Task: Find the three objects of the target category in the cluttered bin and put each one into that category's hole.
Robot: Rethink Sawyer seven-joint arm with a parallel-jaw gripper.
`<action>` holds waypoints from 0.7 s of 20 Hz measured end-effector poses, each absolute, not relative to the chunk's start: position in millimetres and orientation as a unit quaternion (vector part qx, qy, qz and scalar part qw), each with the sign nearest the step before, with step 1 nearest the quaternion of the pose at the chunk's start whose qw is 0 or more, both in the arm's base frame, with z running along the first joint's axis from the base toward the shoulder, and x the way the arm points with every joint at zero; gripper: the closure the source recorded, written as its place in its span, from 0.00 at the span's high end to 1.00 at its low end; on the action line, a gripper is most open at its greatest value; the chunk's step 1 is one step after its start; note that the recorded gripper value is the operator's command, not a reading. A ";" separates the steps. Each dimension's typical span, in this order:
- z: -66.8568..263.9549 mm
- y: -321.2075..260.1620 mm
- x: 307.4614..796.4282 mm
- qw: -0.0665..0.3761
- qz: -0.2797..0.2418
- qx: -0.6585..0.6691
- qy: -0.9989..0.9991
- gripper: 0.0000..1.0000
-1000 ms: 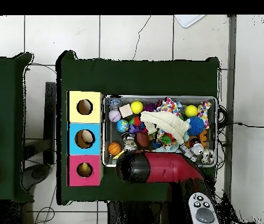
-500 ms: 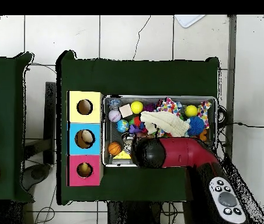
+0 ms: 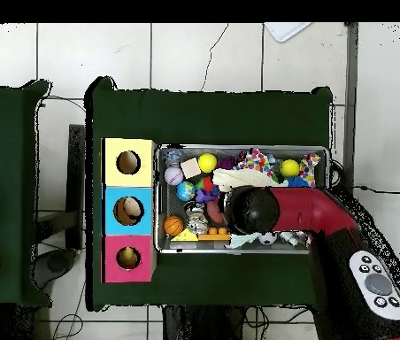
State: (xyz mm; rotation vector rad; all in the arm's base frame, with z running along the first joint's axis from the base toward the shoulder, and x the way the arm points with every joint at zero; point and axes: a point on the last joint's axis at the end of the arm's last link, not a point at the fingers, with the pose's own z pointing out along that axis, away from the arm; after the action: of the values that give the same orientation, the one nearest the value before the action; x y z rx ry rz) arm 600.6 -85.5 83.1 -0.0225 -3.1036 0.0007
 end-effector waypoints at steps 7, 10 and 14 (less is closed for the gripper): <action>88.8 -93.8 623.9 -0.004 -0.005 0.028 -1.000 1.00; 91.6 -94.5 630.5 -0.010 -0.006 0.039 -0.999 1.00; 99.4 -99.9 642.4 -0.015 -0.014 0.056 -0.998 1.00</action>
State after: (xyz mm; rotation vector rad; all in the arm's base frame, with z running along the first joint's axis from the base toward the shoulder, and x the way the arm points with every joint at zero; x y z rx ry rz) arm 642.4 -99.9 99.4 0.1788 -3.1660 -0.0442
